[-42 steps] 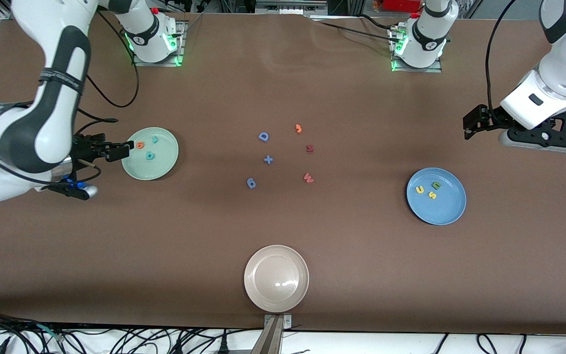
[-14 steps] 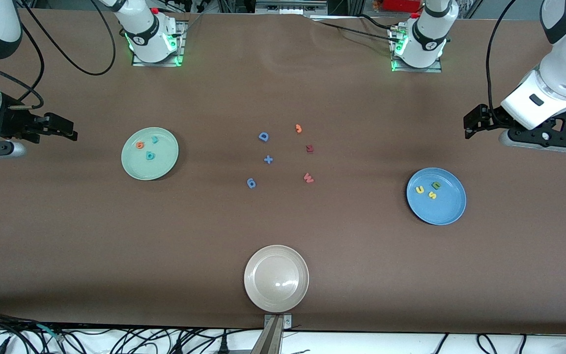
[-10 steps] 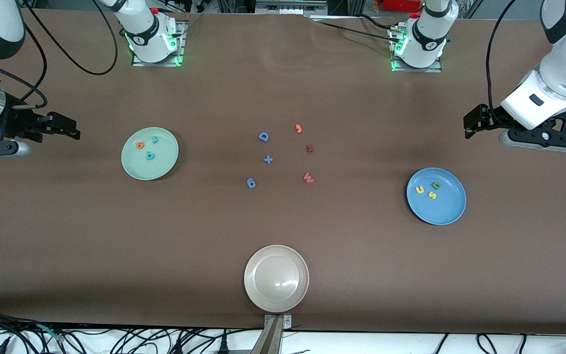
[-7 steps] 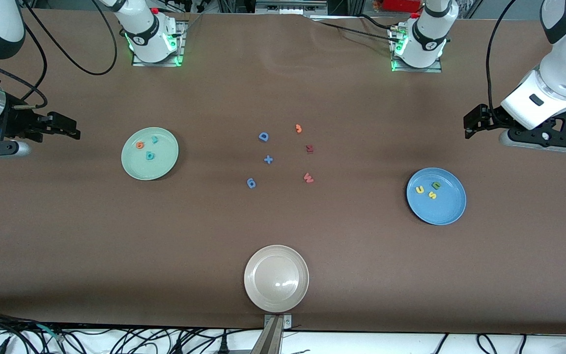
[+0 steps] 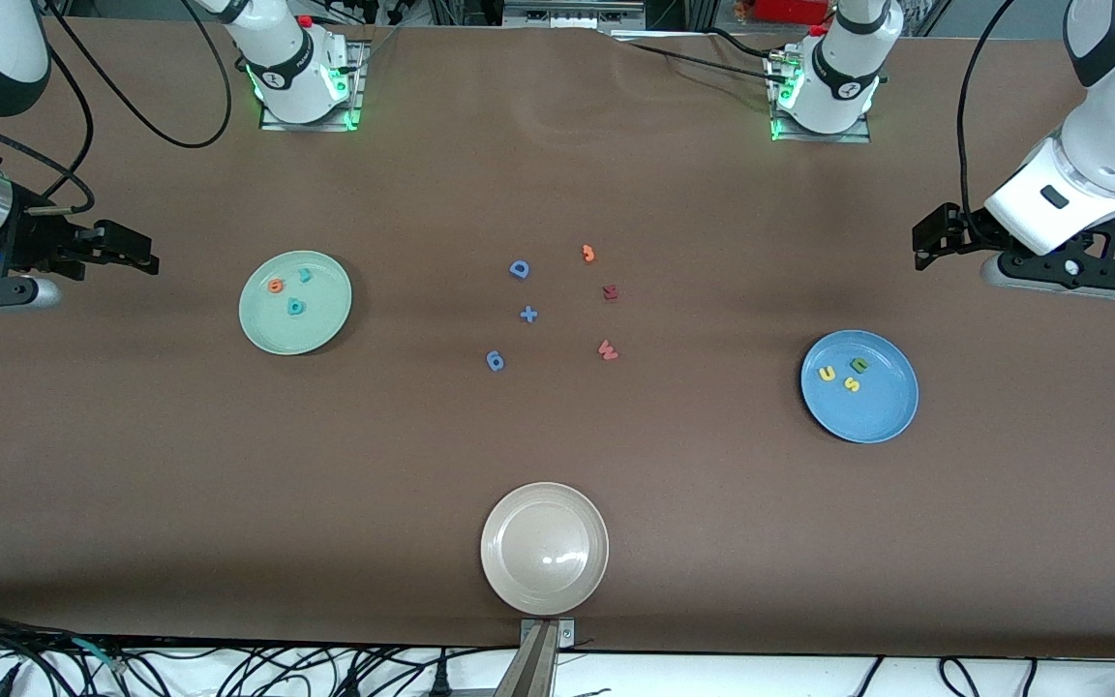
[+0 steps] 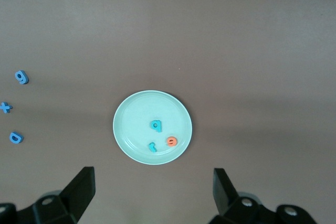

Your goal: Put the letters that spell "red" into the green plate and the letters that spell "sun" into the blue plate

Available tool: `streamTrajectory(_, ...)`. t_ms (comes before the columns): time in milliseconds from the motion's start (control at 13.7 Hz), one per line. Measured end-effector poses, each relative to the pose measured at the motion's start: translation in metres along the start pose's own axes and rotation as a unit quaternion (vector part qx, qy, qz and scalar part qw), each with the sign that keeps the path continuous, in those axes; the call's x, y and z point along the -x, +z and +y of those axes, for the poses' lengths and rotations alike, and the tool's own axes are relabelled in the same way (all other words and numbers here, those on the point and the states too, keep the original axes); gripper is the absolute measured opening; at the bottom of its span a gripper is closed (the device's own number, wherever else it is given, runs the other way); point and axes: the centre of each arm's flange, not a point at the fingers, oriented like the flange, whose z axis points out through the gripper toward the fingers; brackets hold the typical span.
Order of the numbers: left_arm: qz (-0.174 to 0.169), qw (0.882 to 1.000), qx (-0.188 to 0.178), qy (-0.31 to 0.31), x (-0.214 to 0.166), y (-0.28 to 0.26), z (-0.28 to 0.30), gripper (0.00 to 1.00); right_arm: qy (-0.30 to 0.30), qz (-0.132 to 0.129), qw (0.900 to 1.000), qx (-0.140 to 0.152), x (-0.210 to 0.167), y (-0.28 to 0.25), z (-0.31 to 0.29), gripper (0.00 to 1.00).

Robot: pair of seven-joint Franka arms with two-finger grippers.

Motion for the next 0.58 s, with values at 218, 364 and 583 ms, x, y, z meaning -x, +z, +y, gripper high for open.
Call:
streamTrajectory(218,-0.001,1.0,-0.004,0.004,0.0,-0.001,0.0,1.0,-0.003,0.0,1.0,0.0,0.0,0.0,-0.004,1.0)
streamTrajectory(364,0.002,1.0,-0.004,0.005,0.0,-0.004,0.001,1.0,-0.004,-0.001,1.0,0.0,0.0,0.0,-0.004,1.0)
streamTrajectory(583,-0.001,1.0,-0.004,0.006,0.0,-0.015,0.001,1.0,-0.004,-0.002,1.0,0.0,0.0,0.0,-0.004,1.0)
